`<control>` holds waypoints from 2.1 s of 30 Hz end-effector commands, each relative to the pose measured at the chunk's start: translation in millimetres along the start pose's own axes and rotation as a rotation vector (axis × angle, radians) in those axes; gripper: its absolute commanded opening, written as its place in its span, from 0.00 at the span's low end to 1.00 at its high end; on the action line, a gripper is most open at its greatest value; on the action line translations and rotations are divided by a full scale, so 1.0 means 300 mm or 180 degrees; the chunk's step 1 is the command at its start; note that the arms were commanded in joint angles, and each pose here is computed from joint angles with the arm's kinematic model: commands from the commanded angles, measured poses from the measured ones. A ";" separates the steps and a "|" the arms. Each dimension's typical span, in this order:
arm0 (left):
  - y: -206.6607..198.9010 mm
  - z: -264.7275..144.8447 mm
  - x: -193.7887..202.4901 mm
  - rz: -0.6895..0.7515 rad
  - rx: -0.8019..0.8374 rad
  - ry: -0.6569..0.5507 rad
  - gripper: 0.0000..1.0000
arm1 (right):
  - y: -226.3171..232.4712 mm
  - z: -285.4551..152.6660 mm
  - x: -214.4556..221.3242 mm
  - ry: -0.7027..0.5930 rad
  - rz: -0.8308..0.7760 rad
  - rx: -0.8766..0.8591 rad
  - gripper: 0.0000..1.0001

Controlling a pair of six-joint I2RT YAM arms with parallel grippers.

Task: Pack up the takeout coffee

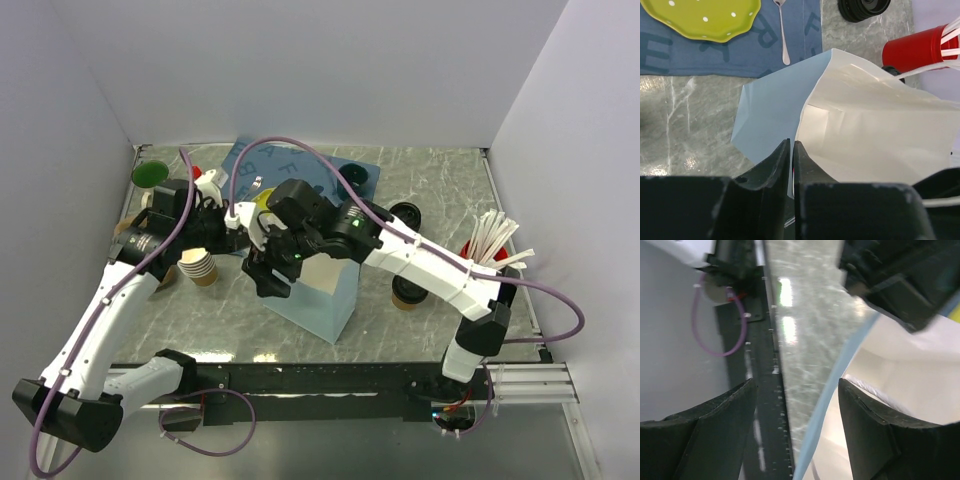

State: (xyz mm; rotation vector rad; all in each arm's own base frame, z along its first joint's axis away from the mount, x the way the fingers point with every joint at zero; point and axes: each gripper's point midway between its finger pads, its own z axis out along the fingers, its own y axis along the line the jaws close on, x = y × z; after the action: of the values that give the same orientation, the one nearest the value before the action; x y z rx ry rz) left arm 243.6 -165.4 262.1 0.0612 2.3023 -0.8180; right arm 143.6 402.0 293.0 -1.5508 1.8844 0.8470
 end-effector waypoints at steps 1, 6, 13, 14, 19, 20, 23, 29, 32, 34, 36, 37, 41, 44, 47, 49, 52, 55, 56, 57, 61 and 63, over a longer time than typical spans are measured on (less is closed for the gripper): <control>-0.004 0.005 -0.009 0.0037 0.0026 -0.0044 0.13 | 0.120 -0.036 -0.036 -0.0021 0.0180 -0.0558 0.72; -0.002 0.000 -0.017 -0.0017 -0.0017 -0.0065 0.14 | 0.192 -0.073 -0.040 0.0021 0.0402 -0.1015 0.72; -0.006 -0.002 0.005 -0.0154 0.0015 -0.0053 0.14 | 0.245 -0.129 -0.063 0.0006 0.0674 -0.1537 0.72; -0.009 -0.004 0.007 -0.0190 0.0024 -0.0059 0.14 | 0.248 -0.129 -0.062 0.0008 0.0694 -0.1568 0.73; -0.008 -0.006 0.013 -0.0247 0.0016 -0.0053 0.14 | 0.285 -0.148 -0.093 -0.0047 0.0800 -0.1847 0.73; -0.006 -0.005 0.016 -0.0267 0.0005 -0.0043 0.14 | 0.292 -0.157 -0.102 -0.0084 0.0795 -0.1906 0.73; 0.000 -0.011 0.021 -0.0326 -0.0042 -0.0038 0.15 | 0.311 -0.217 -0.172 -0.0397 0.0802 -0.2181 0.72; 0.029 -0.017 0.037 -0.0406 -0.0193 -0.0039 0.15 | 0.280 -0.337 -0.252 -0.0901 0.0877 -0.2530 0.73; 0.028 -0.018 0.038 -0.0443 -0.0204 -0.0020 0.14 | 0.260 -0.364 -0.255 -0.0961 0.1035 -0.2558 0.72; 0.017 -0.019 0.039 -0.0491 -0.0163 -0.0007 0.15 | 0.258 -0.380 -0.265 -0.1024 0.1026 -0.2591 0.72; 0.001 -0.023 0.036 -0.0523 -0.0090 -0.0015 0.15 | 0.274 -0.414 -0.283 -0.1070 0.0948 -0.2760 0.73; -0.008 -0.025 0.037 -0.0545 -0.0059 -0.0012 0.15 | 0.275 -0.412 -0.282 -0.1055 0.0953 -0.2824 0.73; -0.011 -0.030 0.033 -0.0575 -0.0052 -0.0031 0.16 | 0.285 -0.427 -0.299 -0.1091 0.0921 -0.2987 0.72; -0.006 -0.026 0.042 -0.0617 -0.0076 0.0008 0.16 | 0.300 -0.460 -0.306 -0.1156 0.0813 -0.3117 0.72; -0.011 -0.034 0.047 -0.0719 -0.0091 0.0031 0.16 | 0.271 -0.486 -0.334 -0.1309 0.0990 -0.3044 0.70; -0.008 -0.047 0.050 -0.0832 -0.0143 0.0001 0.16 | 0.226 -0.513 -0.363 -0.1481 0.1059 -0.2830 0.70; -0.012 -0.064 0.068 -0.0948 -0.0144 0.0026 0.17 | 0.133 -0.517 -0.399 -0.1705 0.1247 -0.2256 0.71; -0.020 -0.087 0.076 -0.1041 -0.0148 0.0021 0.18 | 0.034 -0.514 -0.413 -0.1847 0.1436 -0.1549 0.72; -0.024 -0.094 0.081 -0.1066 -0.0148 0.0037 0.18 | -0.022 -0.505 -0.404 -0.1844 0.1597 -0.1230 0.72; -0.025 -0.103 0.088 -0.1084 -0.0162 0.0056 0.24 | -0.126 -0.463 -0.351 -0.1746 0.1917 -0.0578 0.72; -0.033 -0.174 0.044 -0.1114 -0.0294 -0.0148 0.60 | -0.271 -0.533 -0.264 -0.1659 0.2145 0.0633 0.72; -0.003 -0.198 0.025 -0.1126 -0.0528 -0.0241 0.80 | -0.310 -0.570 -0.215 -0.1603 0.2223 0.1038 0.72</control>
State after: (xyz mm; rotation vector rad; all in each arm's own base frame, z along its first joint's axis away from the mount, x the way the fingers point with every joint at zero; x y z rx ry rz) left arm 202.7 -150.5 264.7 -0.3790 2.4000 -0.8670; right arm 213.2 360.5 472.6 -0.6090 1.8758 1.5158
